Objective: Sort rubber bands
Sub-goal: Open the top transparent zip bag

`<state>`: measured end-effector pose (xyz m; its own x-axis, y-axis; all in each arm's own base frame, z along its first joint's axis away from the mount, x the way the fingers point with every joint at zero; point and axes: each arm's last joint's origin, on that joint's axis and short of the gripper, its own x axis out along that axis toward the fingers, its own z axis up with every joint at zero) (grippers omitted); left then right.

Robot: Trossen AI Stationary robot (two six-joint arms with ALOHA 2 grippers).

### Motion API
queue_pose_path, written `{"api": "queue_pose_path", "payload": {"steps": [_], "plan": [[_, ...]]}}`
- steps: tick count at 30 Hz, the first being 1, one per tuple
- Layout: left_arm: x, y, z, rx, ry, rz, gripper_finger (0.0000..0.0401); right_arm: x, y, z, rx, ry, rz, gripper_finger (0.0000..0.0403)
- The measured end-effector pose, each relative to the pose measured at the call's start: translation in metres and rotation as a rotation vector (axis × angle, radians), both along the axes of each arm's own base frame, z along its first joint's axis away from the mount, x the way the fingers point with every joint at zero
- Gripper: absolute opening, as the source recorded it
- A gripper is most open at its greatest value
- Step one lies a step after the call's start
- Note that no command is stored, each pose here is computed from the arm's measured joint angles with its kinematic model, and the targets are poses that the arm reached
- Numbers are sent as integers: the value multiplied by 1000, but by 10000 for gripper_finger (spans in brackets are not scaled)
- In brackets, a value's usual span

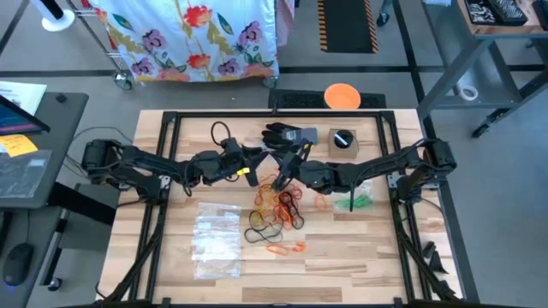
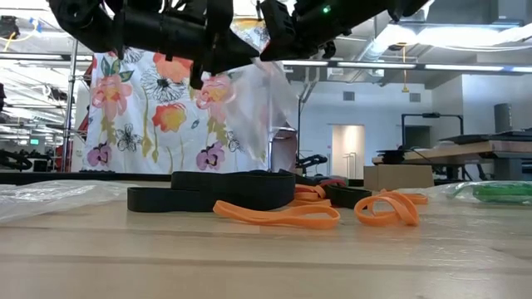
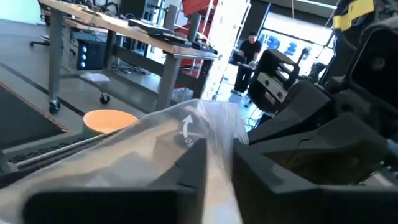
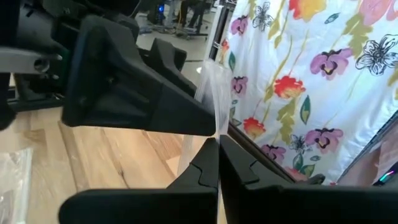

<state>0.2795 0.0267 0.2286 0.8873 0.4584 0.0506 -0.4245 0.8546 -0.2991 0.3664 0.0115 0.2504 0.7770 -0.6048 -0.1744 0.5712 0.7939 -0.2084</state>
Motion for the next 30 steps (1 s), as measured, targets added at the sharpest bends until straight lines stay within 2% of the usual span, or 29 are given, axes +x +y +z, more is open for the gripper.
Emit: {"api": "queue_pose_path", "payload": {"steps": [2,7,10,14,19,23,26,30], "plan": [[0,-1,0,15,7,0,12,0,0,0,0,-3,0,0],[0,-3,-1,19,21,-2,3,0,-3,1,-2,-10,-7,0],[0,-3,-4,-17,34,-16,2,1,-6,3,-60,16,-3,5],[2,-4,-6,-54,63,-24,2,1,-5,4,-171,91,20,49],[12,-4,6,-37,124,-54,2,1,-5,3,-214,135,27,135],[22,-4,17,-37,231,-74,2,0,-6,4,-249,164,13,188],[26,-4,25,-32,302,-90,2,0,-6,3,-267,186,0,203],[28,-5,30,-23,355,-105,2,-1,-5,1,-287,235,17,189]]}}
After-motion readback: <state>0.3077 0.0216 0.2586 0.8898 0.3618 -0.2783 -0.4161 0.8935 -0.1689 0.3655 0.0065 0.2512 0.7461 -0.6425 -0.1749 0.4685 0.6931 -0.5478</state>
